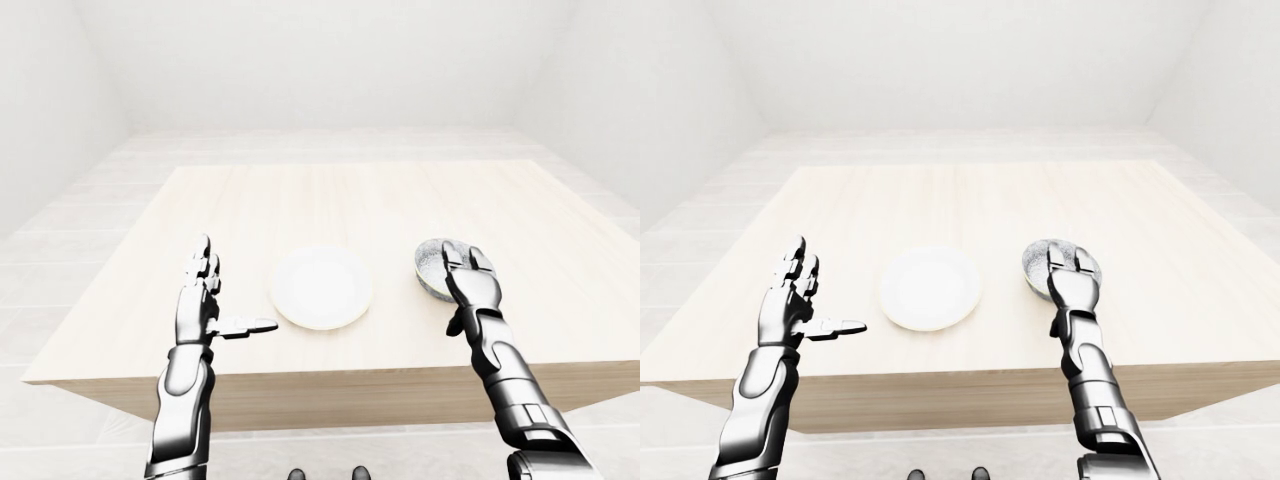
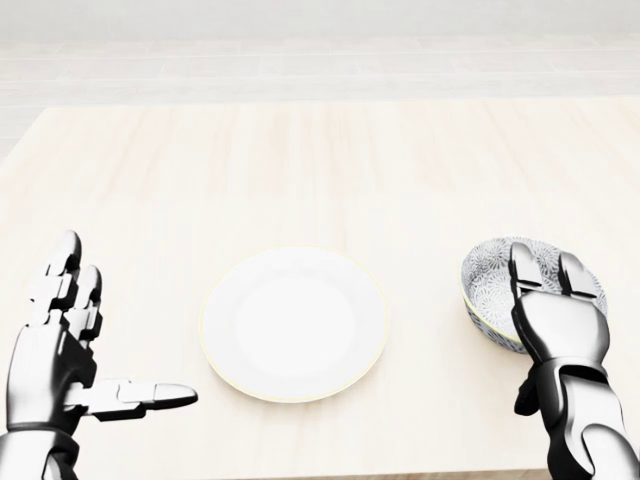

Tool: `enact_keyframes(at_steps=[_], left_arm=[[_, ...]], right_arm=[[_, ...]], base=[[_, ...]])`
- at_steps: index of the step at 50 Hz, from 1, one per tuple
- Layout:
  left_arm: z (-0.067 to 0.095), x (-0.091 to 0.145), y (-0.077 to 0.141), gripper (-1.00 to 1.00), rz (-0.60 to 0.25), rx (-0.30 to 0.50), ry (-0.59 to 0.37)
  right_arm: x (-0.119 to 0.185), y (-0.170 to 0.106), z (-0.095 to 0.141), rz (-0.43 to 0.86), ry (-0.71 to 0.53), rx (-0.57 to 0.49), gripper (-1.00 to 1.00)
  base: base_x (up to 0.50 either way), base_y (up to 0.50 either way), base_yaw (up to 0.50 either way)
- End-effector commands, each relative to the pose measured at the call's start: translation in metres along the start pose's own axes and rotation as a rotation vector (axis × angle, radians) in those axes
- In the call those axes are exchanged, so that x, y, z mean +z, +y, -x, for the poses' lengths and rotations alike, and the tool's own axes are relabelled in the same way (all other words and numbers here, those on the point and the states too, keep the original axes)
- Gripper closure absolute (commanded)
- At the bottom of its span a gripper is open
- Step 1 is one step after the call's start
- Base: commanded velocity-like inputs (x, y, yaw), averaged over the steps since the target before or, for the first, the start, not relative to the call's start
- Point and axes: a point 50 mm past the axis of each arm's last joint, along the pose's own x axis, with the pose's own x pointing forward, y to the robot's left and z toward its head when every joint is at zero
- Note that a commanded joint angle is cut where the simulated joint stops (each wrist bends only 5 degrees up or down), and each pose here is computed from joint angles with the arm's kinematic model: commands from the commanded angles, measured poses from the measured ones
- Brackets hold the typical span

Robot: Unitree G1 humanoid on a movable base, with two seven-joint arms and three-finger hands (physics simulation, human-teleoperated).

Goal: Put the bowl on the plate.

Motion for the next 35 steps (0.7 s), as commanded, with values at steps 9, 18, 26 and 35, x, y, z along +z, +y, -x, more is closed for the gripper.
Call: enact_keyframes(at_steps=[9, 18, 26, 35], left_arm=[[-0.0026, -0.0029, 0.0000, -1.00, -0.002, 0.001, 0.003], [-0.0030, -0.0043, -0.0005, -1.00, -0.001, 0.000, 0.005], [-0.0028, -0.0044, -0.0001, -1.00, -0.002, 0.001, 0.007], [-0.0030, -0.0051, -0.0003, -1.00, -0.001, 0.000, 0.008]], right_arm=[[-0.0071, 0.0090, -0.0073, -0.010, 0.038, 0.014, -1.00], [-0.0087, 0.0107, -0.0090, -0.017, 0.047, 0.019, -1.00], [-0.0096, 0.0128, -0.0100, -0.021, 0.054, 0.023, -1.00], [-0.0094, 0.0131, -0.0095, -0.019, 0.050, 0.027, -1.00]], base=[[0.00, 0.00, 0.00], [0.00, 0.00, 0.00], [0.00, 0.00, 0.00], [0.00, 0.00, 0.00]])
